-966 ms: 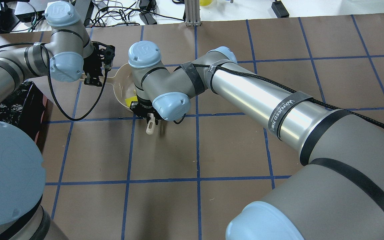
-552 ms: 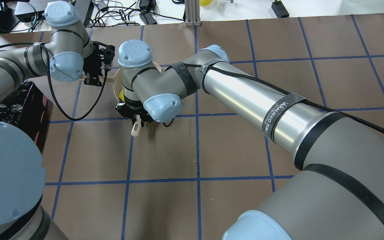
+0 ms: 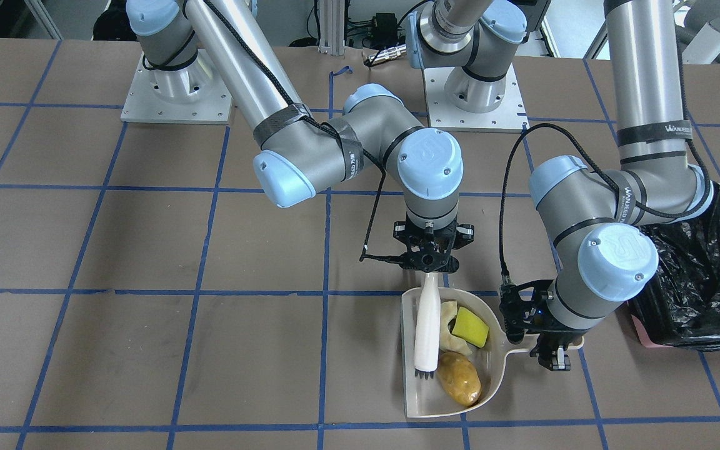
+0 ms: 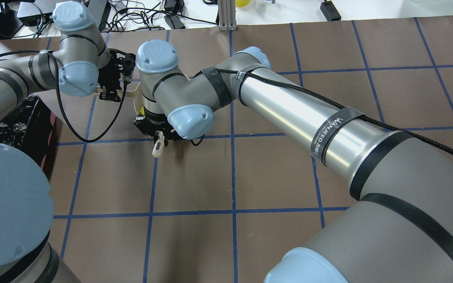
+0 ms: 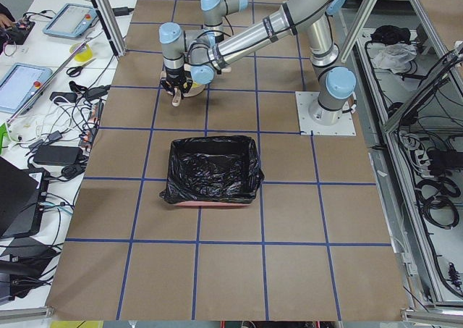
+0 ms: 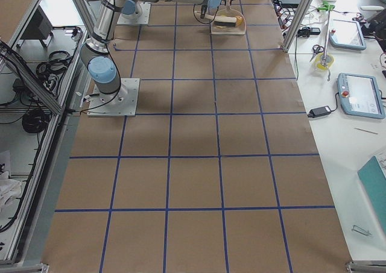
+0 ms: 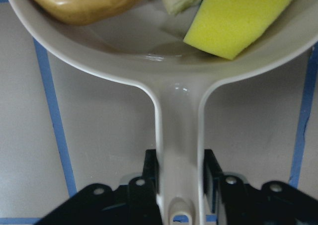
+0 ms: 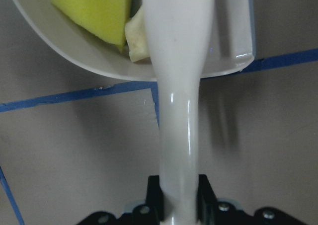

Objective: Sweep and dump trash into bin
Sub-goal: 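Sweep the sponge, bagel and potato into the dustpan with the right-held brush, then lift the loaded dustpan with the left gripper while the right returns the brush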

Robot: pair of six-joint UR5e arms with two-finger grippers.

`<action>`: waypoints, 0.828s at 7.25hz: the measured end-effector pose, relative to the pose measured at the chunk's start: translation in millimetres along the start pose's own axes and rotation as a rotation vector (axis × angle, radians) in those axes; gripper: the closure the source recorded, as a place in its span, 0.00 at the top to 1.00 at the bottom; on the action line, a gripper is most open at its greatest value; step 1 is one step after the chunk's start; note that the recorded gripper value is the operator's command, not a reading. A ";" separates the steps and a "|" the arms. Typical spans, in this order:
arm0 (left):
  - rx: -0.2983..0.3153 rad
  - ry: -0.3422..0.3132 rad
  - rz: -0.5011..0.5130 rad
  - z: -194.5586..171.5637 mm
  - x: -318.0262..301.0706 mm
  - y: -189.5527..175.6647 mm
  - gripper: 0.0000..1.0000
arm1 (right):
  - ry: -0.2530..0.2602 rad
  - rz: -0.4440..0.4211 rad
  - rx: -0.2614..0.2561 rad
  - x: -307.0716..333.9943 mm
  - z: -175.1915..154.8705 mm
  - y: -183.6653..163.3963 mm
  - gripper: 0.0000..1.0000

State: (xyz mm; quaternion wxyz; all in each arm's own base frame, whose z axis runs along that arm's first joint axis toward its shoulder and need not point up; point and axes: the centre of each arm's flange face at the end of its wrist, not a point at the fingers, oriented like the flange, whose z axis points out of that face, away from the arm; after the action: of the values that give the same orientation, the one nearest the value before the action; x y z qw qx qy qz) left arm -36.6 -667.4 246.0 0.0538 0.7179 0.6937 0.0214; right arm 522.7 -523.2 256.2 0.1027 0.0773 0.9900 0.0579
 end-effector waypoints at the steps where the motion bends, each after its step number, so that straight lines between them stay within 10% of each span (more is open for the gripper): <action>1: 0.000 0.000 0.000 -0.2 0.0 0.0 0.00 | 0.022 0.010 0.005 11.2 -6.3 -10.0 0.00; 6: 0.052 -0.011 -0.021 -7.4 0.9 7.4 0.00 | 0.090 0.038 -0.035 176.9 -170.7 -65.6 0.00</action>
State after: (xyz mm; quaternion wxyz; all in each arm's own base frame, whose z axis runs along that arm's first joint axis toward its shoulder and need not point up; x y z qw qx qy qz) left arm -30.0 -666.4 254.1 0.0392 0.7117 0.7013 -0.0009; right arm 306.1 -575.2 379.1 0.0584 0.0918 0.9908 0.0806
